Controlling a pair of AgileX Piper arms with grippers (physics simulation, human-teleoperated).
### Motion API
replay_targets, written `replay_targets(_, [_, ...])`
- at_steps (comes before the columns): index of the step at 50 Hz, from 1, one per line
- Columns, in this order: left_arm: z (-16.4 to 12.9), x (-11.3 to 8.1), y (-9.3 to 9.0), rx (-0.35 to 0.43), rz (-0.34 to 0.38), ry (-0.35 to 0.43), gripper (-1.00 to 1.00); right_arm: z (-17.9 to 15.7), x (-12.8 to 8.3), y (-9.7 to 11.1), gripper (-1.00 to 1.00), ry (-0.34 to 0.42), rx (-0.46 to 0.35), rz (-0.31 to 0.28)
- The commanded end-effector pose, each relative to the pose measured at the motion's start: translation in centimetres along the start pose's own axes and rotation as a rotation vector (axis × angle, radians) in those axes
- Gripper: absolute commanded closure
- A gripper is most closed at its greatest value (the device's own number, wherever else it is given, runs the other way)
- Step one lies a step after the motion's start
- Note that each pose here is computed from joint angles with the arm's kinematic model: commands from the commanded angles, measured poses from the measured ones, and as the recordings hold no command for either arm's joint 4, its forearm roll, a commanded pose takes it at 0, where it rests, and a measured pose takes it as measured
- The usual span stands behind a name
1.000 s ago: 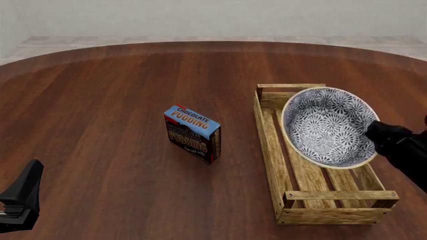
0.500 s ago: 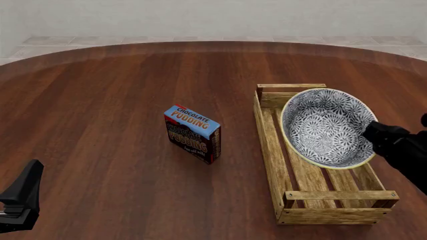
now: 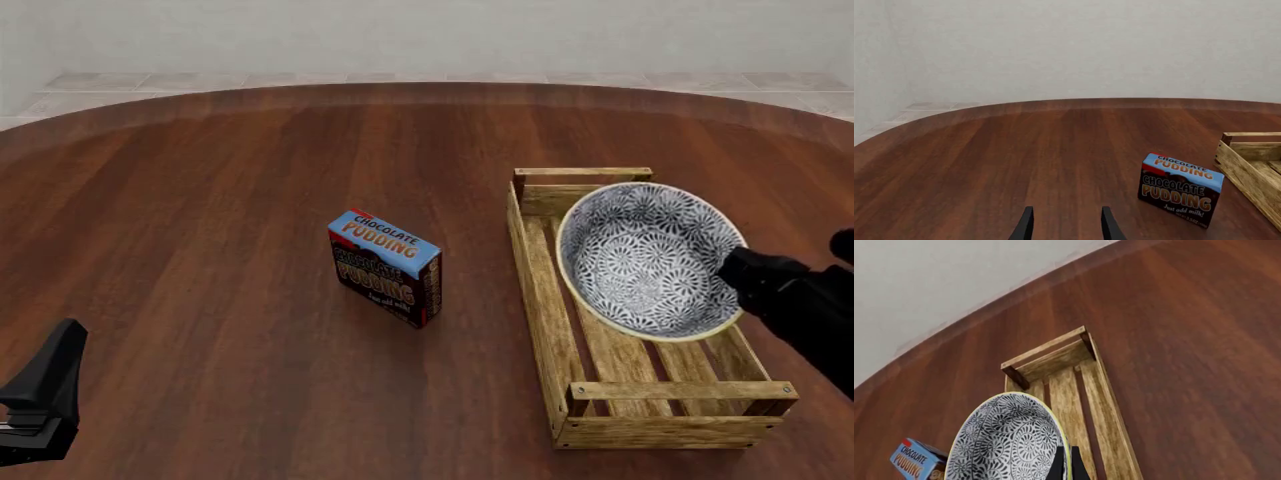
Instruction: Pick up the bowl on the left and put it in the tray.
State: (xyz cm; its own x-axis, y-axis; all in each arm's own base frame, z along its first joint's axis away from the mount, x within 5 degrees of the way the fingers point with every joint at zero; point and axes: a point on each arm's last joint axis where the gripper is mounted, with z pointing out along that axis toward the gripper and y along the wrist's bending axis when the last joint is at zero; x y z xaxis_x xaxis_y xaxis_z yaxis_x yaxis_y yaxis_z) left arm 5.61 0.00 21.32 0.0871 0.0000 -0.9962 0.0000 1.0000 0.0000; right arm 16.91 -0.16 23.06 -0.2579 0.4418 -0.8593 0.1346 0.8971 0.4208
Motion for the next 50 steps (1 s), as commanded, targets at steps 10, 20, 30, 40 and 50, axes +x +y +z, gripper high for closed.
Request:
replay_targets(10, [0.00, 0.00, 0.00, 0.000, 0.000, 0.000, -1.00, 0.43, 0.27, -0.19, 1.00, 0.001, 0.006, 0.016])
replay_targets(20, [0.00, 0.00, 0.00, 0.000, 0.000, 0.000, -1.00, 0.73, 0.55, -0.45, 1.00, 0.006, 0.015, 0.016])
replay_targets(30, [0.00, 0.00, 0.00, 0.000, 0.000, 0.000, -1.00, 0.84, 0.71, -0.52, 1.00, 0.010, 0.016, 0.014])
replay_targets(40, [0.00, 0.00, 0.00, 0.000, 0.000, 0.000, -1.00, 0.83, 0.72, -0.50, 1.00, 0.009, 0.015, 0.013])
replay_targets(50, [0.00, 0.00, 0.00, 0.000, 0.000, 0.000, -1.00, 0.95, 0.73, -0.53, 1.00, 0.011, 0.017, 0.014])
